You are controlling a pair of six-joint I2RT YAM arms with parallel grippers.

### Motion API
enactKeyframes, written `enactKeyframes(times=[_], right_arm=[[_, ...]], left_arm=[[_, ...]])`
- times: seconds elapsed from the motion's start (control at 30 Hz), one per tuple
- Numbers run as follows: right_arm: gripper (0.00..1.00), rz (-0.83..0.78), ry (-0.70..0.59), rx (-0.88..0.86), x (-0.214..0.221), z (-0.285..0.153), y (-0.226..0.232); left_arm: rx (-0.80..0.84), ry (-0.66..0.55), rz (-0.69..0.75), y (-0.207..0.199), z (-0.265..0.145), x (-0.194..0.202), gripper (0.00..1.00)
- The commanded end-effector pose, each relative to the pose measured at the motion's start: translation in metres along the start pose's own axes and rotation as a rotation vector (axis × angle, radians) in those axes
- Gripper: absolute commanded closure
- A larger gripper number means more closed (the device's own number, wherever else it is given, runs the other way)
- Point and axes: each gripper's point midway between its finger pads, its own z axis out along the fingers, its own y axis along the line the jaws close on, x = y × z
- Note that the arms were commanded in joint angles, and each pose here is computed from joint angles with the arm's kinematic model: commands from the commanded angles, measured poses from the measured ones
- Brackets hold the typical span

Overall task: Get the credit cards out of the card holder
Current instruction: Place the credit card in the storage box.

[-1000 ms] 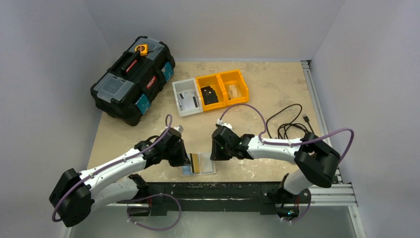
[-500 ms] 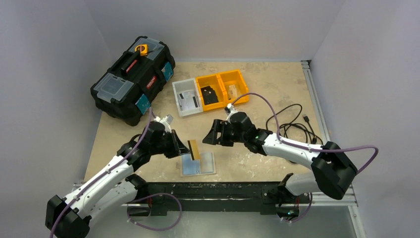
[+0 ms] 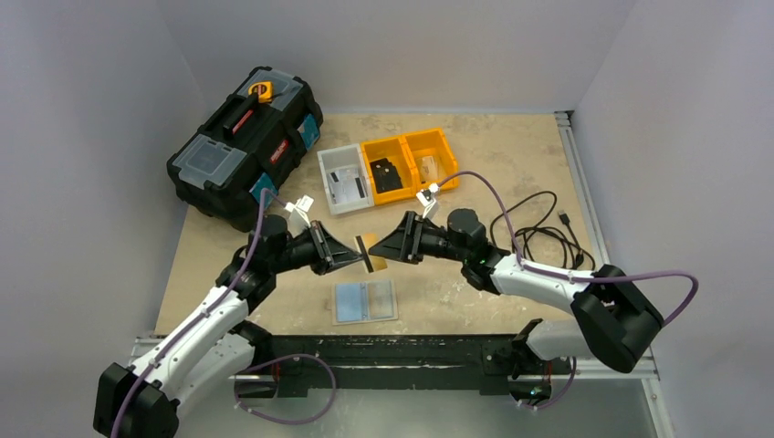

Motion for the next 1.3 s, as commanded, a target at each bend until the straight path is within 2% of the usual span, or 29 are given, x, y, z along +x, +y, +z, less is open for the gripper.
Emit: enactKeyframes(times=[0.0,0.3,0.37,0.43,0.53,0.57,0.7,0.87,1.07,1.27], right_arm=[[0.47,-0.011,-0.003,-0.151,-0.007,-0.002,0.036],[1.0,-0.002,-0.006,-0.145,-0.01,0.001,0.036],[1.0,-0.006,-0.007,-0.134,-0.011,0.002,0.034],[1.0,-0.018,-0.021,-0.102,-0.018,0.002,0.03],[1.0,-0.042,-0.05,-0.022,-0.039,-0.001,0.017],[1.0,-0.051,-0.07,0.003,-0.051,-0.004,0.012],[1.0,-0.092,-0.132,0.134,-0.106,-0.017,-0.017],[1.0,-0.105,-0.206,0.322,-0.177,-0.029,-0.068],[1.0,-0.106,-0.313,0.438,-0.26,-0.042,-0.109],[1.0,-0.107,-0.316,0.591,-0.298,-0.033,-0.155]], left_arm=[[0.147,0.021,0.02,-0.032,-0.001,-0.003,1.0],[0.124,0.073,0.015,-0.024,0.004,0.004,1.0],[0.103,0.078,0.028,-0.02,0.004,0.004,0.96],[0.06,0.076,0.039,-0.014,0.003,0.004,0.84],[-0.023,0.049,0.077,-0.007,-0.003,0.0,0.57],[-0.056,0.041,0.091,-0.004,-0.006,-0.001,0.51],[-0.205,0.025,0.149,0.01,-0.018,-0.007,0.34],[-0.26,0.022,0.201,0.012,-0.028,-0.01,0.25],[-0.277,0.024,0.234,0.009,-0.038,-0.008,0.24],[-0.286,0.028,0.236,0.011,-0.043,-0.003,0.24]])
